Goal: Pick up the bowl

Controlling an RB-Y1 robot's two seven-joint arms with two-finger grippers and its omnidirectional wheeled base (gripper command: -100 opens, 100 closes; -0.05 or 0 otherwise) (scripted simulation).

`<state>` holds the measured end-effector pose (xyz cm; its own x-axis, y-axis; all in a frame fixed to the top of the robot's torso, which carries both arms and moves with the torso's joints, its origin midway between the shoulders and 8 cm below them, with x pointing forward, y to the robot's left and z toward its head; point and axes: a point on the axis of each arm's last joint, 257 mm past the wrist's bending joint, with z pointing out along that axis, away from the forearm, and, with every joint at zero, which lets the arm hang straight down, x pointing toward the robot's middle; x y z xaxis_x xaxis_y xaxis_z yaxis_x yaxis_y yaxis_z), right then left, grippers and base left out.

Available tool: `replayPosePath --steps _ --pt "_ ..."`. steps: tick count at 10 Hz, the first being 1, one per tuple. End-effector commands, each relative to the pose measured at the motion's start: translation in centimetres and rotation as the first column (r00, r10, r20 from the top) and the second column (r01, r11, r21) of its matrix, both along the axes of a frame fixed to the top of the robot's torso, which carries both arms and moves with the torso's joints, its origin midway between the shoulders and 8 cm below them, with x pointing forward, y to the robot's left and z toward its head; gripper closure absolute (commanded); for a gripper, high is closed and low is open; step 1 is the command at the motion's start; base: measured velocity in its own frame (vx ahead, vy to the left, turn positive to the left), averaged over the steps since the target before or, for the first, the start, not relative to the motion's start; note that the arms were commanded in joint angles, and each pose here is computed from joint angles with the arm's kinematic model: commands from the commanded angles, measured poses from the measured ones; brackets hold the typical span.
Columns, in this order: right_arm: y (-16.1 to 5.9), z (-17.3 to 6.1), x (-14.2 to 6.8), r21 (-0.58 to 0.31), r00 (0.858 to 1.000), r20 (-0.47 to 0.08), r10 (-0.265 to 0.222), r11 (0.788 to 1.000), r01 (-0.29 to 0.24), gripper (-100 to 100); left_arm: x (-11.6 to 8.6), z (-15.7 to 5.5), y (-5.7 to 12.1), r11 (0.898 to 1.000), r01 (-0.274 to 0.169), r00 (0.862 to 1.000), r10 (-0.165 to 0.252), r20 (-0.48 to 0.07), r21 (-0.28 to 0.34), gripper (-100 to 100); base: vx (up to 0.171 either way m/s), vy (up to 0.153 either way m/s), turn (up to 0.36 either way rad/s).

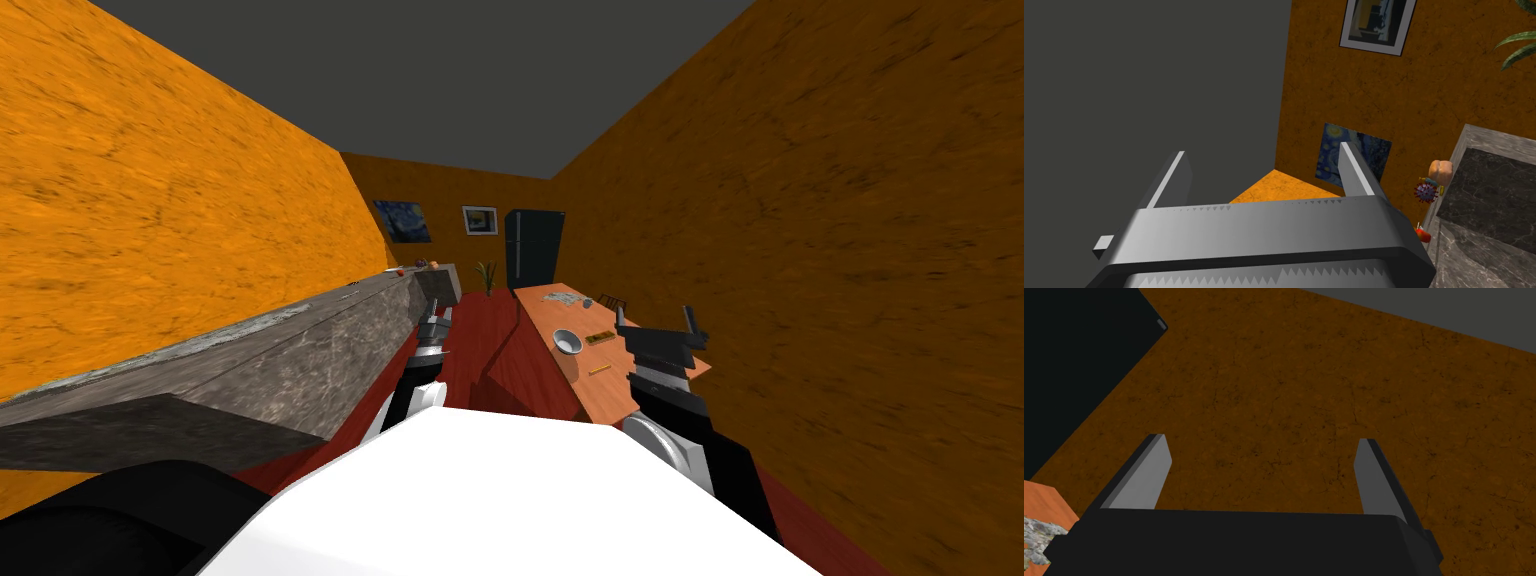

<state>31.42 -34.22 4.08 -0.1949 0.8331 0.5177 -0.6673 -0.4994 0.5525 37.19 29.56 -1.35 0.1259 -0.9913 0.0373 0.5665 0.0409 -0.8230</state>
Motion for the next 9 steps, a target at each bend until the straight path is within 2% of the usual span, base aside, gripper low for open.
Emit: replayPosePath --steps 1,5,9 --pt "-0.7 -0.3 -0.2 0.056 1.000 0.009 0.018 0.998 -0.018 -100 0.0 0.0 0.0 1.000 0.000 1.000 0.000 0.000 0.000 0 -0.006 0.001 0.029" --pt "-2.2 -1.2 -0.6 0.191 0.998 0.031 0.053 0.980 -0.058 -100 0.0 0.0 0.0 1.000 0.000 1.000 0.000 0.000 0.000 0 -0.002 0.002 0.022" --pt "-3.6 -2.1 -0.9 0.308 0.995 0.057 0.077 0.947 -0.091 -100 0.0 0.0 0.0 1.000 0.000 1.000 0.000 0.000 0.000 0 0.000 0.001 0.023"
